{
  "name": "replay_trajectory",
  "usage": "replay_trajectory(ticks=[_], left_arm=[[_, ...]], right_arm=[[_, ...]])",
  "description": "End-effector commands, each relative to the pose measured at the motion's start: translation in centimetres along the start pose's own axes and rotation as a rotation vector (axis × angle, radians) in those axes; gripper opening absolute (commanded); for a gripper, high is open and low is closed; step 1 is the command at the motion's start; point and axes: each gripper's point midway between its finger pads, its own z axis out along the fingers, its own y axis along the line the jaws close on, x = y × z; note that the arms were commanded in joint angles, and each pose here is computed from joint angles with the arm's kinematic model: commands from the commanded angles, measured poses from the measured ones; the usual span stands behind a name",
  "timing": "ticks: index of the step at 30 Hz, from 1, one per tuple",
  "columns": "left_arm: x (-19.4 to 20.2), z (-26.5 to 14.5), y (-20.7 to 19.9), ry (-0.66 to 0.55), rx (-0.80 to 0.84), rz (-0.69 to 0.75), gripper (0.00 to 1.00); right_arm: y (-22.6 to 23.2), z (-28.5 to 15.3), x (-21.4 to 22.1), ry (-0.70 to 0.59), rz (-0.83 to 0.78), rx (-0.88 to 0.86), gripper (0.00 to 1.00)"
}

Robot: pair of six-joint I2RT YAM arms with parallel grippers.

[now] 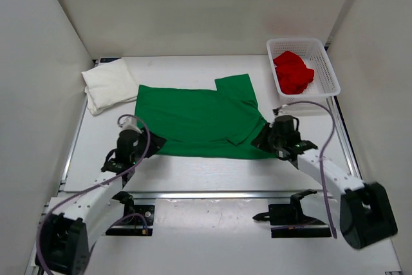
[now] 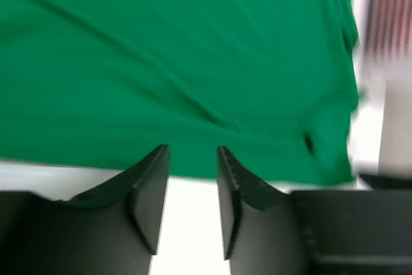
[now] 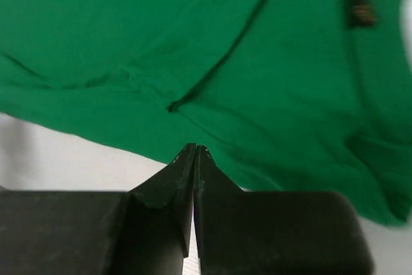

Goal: Fold and stack the t-shirts
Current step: Fold the flattened tshirt in 1/3 of the way

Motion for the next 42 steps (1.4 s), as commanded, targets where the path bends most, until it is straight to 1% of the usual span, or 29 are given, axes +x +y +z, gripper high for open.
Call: replay_trajectory(ticks=[1,3,4,5,7,8,11,13,15,16,19,22,23,25,26,28,29,31,32,34,36,39,40,41,42], left_arm=[[1.9,1.3,-4.8,0.036,0.099,0.073,0.44],[2.9,1.8,-6.6,0.075,0.144,0.138,0.39],[4.0,2.2,-6.8,0.106,0.146,0.161,0.36],[4.4,2.3,-7.6,0.121,0.167,0.181,0.34],[6.0,2.9,-8.5,0.169,0.194,0.217,0.34],[5.9,3.1,-9.4,0.165,0.215,0.225,0.35],[7.5,3.7,-9.9,0.214,0.230,0.250,0.34],[7.5,4.1,-9.2,0.216,0.223,0.234,0.34],[8.0,4.2,-7.7,0.228,0.204,0.211,0.34],[7.5,4.2,-7.9,0.217,0.216,0.201,0.34],[7.7,3.9,-6.4,0.215,0.193,0.188,0.34],[7.5,3.5,-5.6,0.199,0.185,0.167,0.35],[7.4,3.3,-5.7,0.192,0.192,0.163,0.35],[7.6,3.1,-5.3,0.201,0.196,0.147,0.36],[7.6,3.0,-5.2,0.202,0.197,0.147,0.36],[7.3,3.1,-5.0,0.195,0.188,0.145,0.35],[7.3,3.0,-5.2,0.195,0.190,0.147,0.35],[7.1,2.8,-5.9,0.186,0.203,0.153,0.36],[7.1,2.7,-6.2,0.186,0.210,0.158,0.36],[7.2,2.6,-6.5,0.182,0.209,0.171,0.35],[7.2,2.5,-6.9,0.176,0.213,0.182,0.36],[7.7,2.7,-6.7,0.185,0.201,0.192,0.36],[7.8,2.9,-6.7,0.187,0.197,0.204,0.36],[7.8,2.9,-7.2,0.194,0.210,0.214,0.36],[8.2,3.3,-7.0,0.204,0.192,0.225,0.36]], right_arm=[[3.6,2.5,-1.3,-0.011,-0.104,-0.081,0.00],[3.2,3.8,0.0,0.046,-0.110,-0.056,0.00],[3.7,4.2,-0.4,0.034,-0.122,-0.073,0.00],[3.5,4.6,0.2,0.051,-0.124,-0.068,0.00],[2.8,5.3,0.4,0.063,-0.111,-0.047,0.00],[2.7,5.7,0.5,0.071,-0.117,-0.048,0.00],[2.4,6.4,0.8,0.092,-0.116,-0.039,0.00],[2.5,6.7,1.0,0.099,-0.125,-0.043,0.00],[2.5,6.9,0.7,0.097,-0.120,-0.038,0.00],[2.8,7.0,0.9,0.104,-0.126,-0.044,0.00],[2.8,7.3,0.7,0.109,-0.132,-0.041,0.00],[2.6,8.2,0.9,0.138,-0.137,-0.029,0.00],[3.2,8.5,0.2,0.129,-0.132,-0.041,0.00],[3.0,9.6,0.5,0.153,-0.121,-0.034,0.00],[3.5,10.2,0.2,0.159,-0.115,-0.047,0.00],[5.3,11.3,-2.5,0.123,-0.108,-0.088,0.00],[5.8,11.8,-3.2,0.120,-0.101,-0.102,0.00],[9.7,12.2,-7.7,0.054,-0.139,-0.170,0.00],[10.2,12.5,-7.8,0.069,-0.152,-0.166,0.00],[12.8,11.8,-9.8,0.034,-0.223,-0.184,0.00],[12.8,10.5,-10.1,-0.011,-0.254,-0.161,0.00],[10.4,9.5,-6.1,0.031,-0.248,-0.142,0.00],[9.2,9.0,-5.1,0.026,-0.238,-0.130,0.00],[7.7,8.4,-3.2,0.054,-0.223,-0.114,0.00],[7.0,8.2,-2.5,0.056,-0.216,-0.112,0.00]])
